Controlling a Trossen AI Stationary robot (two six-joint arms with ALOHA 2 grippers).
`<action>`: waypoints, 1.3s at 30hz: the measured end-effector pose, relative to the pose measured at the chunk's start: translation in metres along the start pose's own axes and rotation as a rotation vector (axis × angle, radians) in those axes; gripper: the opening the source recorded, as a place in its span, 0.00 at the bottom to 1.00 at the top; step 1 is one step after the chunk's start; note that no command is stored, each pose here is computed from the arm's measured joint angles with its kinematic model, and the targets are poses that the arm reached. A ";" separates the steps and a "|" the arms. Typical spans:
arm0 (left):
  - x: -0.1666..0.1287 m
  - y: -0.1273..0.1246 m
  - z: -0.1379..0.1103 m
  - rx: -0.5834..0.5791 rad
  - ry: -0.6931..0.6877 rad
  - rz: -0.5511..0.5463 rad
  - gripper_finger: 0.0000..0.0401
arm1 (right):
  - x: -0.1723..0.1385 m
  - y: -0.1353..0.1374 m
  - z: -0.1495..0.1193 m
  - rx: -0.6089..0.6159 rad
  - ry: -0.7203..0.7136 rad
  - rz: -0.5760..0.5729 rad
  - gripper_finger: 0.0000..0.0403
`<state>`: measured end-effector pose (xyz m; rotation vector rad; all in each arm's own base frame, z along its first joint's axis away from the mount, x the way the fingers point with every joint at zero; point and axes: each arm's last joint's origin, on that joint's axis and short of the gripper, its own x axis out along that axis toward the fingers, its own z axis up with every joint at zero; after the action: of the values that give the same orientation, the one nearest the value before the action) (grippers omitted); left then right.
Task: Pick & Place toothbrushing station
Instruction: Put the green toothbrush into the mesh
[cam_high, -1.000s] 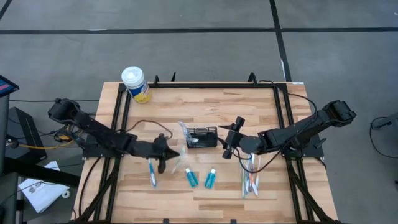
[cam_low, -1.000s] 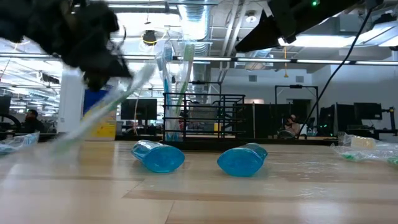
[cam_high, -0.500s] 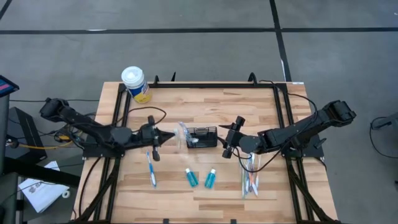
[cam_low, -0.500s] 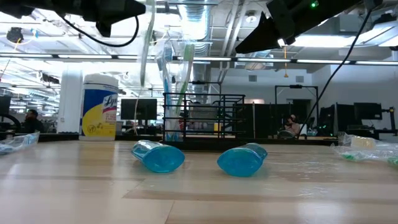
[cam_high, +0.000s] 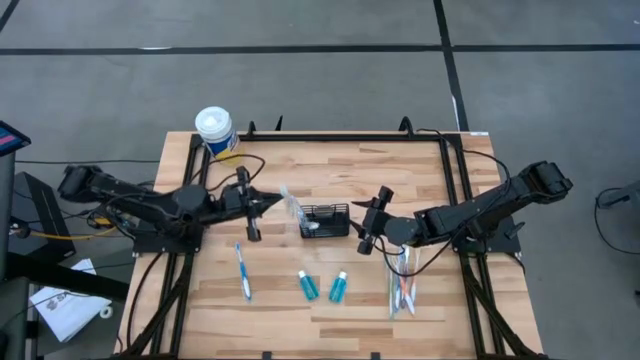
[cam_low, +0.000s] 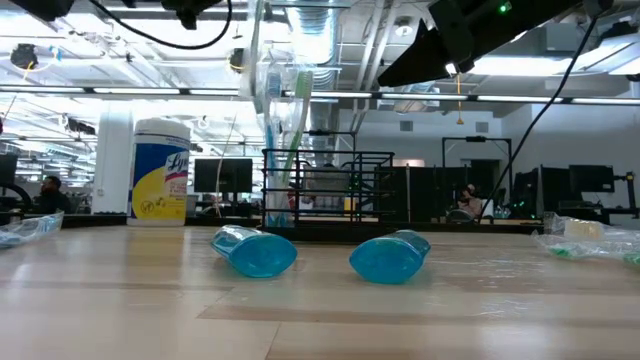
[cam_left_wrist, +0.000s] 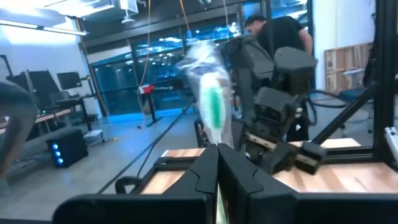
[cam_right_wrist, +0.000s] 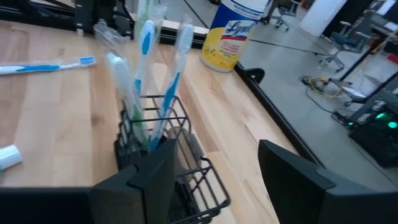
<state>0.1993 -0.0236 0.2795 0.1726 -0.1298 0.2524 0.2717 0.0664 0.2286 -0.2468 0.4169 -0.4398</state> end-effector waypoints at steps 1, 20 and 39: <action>0.001 0.002 0.001 0.000 -0.006 -0.003 0.00 | 0.000 0.000 0.000 0.000 0.000 0.001 0.53; 0.016 0.036 0.018 0.054 -0.080 0.018 0.00 | 0.000 0.000 0.000 -0.001 0.002 0.001 0.53; 0.060 0.025 -0.035 -0.053 0.094 -0.100 0.00 | 0.001 -0.001 -0.001 -0.004 0.009 -0.001 0.53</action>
<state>0.2538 0.0209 0.2580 0.1138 -0.0349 0.1570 0.2717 0.0648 0.2278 -0.2492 0.4265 -0.4417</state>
